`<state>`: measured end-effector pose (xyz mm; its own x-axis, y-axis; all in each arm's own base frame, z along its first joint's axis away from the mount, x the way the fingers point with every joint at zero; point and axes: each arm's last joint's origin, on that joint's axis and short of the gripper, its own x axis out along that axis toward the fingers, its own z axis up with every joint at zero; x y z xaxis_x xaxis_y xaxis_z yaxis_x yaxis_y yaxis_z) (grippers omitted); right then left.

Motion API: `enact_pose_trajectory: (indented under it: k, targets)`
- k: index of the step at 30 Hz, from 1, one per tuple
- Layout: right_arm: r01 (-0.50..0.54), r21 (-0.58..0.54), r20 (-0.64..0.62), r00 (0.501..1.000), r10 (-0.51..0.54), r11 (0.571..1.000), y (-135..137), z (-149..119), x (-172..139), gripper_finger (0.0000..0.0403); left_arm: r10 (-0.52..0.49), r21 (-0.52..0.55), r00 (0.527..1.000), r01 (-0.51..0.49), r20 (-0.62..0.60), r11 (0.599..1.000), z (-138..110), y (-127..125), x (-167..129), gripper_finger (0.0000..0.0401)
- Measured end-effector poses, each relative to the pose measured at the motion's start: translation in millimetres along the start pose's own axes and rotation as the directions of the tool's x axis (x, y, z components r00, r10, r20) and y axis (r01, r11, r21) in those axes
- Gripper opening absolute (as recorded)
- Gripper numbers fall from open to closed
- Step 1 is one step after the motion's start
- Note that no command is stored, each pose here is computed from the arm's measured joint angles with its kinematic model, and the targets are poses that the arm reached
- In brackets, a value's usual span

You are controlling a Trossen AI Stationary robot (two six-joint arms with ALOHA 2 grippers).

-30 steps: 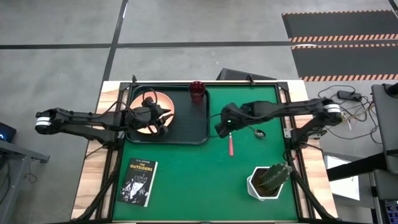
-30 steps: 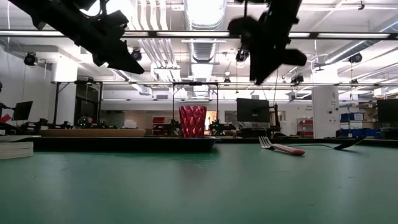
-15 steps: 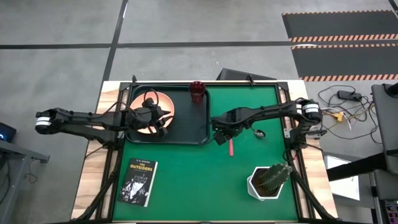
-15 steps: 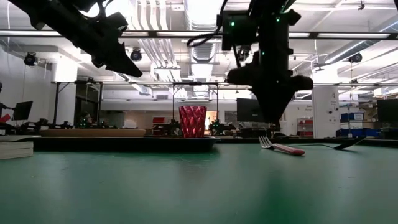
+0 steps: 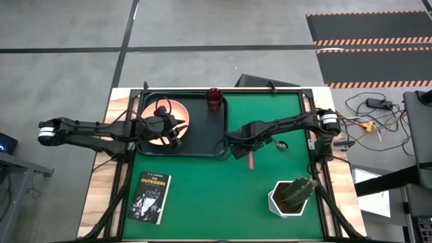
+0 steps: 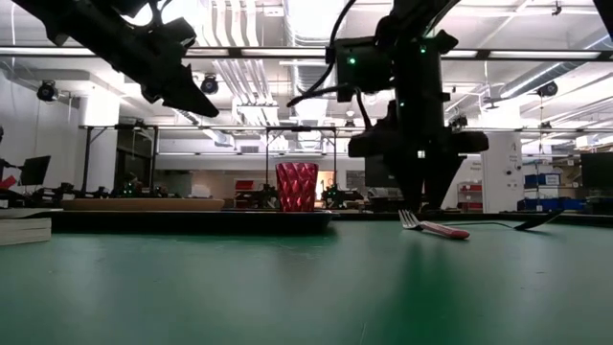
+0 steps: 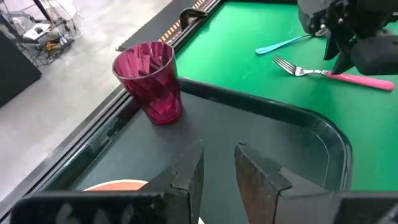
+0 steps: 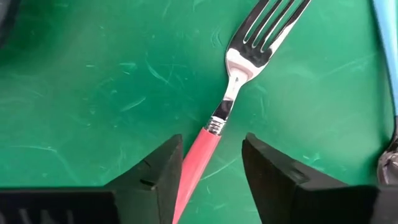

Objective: Pick and place plate/cup/fork/spoon on tray
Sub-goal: Put the pink fork on the right of the black serving tray

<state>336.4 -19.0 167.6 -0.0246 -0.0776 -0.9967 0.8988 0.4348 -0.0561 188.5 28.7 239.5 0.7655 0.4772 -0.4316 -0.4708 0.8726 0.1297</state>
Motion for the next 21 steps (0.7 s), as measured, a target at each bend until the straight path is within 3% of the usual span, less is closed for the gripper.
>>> enact_pose_trajectory:
  k: [9,21]
  targets:
    - [0.044,0.002,0.008,0.999,-0.044,0.999,4.2,-1.0,13.2,0.016,-0.001,0.001,1.0,0.001,-0.002,1.0,-0.2,0.0,-0.5,0.0072]
    - [0.022,0.022,0.06,0.998,-0.024,1.0,7.4,-0.4,18.0,0.0096,-0.001,0.001,1.0,0.001,-0.003,1.0,-0.3,0.1,-0.5,0.0072]
